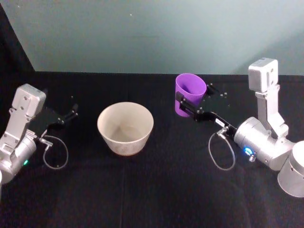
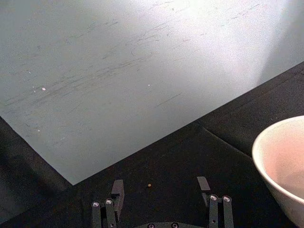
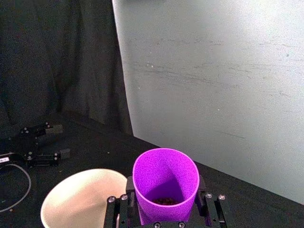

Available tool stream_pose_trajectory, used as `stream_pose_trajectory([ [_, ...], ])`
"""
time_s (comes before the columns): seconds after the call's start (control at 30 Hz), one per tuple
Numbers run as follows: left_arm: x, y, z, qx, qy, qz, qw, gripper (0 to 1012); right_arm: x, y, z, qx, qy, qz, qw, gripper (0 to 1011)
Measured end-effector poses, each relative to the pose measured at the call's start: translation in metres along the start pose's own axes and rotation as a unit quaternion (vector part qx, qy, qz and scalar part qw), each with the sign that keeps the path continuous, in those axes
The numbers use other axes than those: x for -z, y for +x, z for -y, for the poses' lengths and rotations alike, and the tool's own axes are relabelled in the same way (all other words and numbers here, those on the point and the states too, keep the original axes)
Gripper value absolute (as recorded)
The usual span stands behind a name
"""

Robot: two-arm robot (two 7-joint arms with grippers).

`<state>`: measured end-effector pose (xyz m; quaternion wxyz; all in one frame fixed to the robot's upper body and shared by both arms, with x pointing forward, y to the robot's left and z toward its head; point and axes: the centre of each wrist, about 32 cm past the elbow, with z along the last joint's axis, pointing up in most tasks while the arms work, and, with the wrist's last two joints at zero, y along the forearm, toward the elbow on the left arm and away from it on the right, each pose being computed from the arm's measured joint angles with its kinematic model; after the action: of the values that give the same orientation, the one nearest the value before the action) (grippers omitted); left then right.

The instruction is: Pick up the cup and pour the mung beans from the cup into the bowl.

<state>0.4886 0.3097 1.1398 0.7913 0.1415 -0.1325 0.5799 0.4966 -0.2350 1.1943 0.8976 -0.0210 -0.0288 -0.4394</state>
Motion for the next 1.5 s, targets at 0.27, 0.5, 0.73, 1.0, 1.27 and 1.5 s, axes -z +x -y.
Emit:
stream_pose_trajectory([
  [0.27,0.0,0.0,0.0,0.0,0.0,0.0,1.0,1000,-0.0002,-0.0001,0.0,0.0,0.0,0.0,1.0,726],
  [0.5,0.0,0.0,0.0,0.0,0.0,0.0,1.0,1000,-0.0006,-0.0001,-0.0001,-0.001,0.0,0.001,1.0,726],
  [0.73,0.0,0.0,0.0,0.0,0.0,0.0,1.0,1000,-0.0006,-0.0003,-0.0002,-0.001,0.0,0.001,1.0,726],
  [1.0,0.0,0.0,0.0,0.0,0.0,0.0,1.0,1000,-0.0006,-0.0003,-0.0002,-0.001,0.0,0.002,1.0,726],
  [1.27,0.0,0.0,0.0,0.0,0.0,0.0,1.0,1000,-0.0006,-0.0002,-0.0002,-0.001,0.0,0.002,1.0,726],
  [1.5,0.0,0.0,0.0,0.0,0.0,0.0,1.0,1000,-0.0006,-0.0002,-0.0002,-0.001,0.0,0.002,1.0,726],
])
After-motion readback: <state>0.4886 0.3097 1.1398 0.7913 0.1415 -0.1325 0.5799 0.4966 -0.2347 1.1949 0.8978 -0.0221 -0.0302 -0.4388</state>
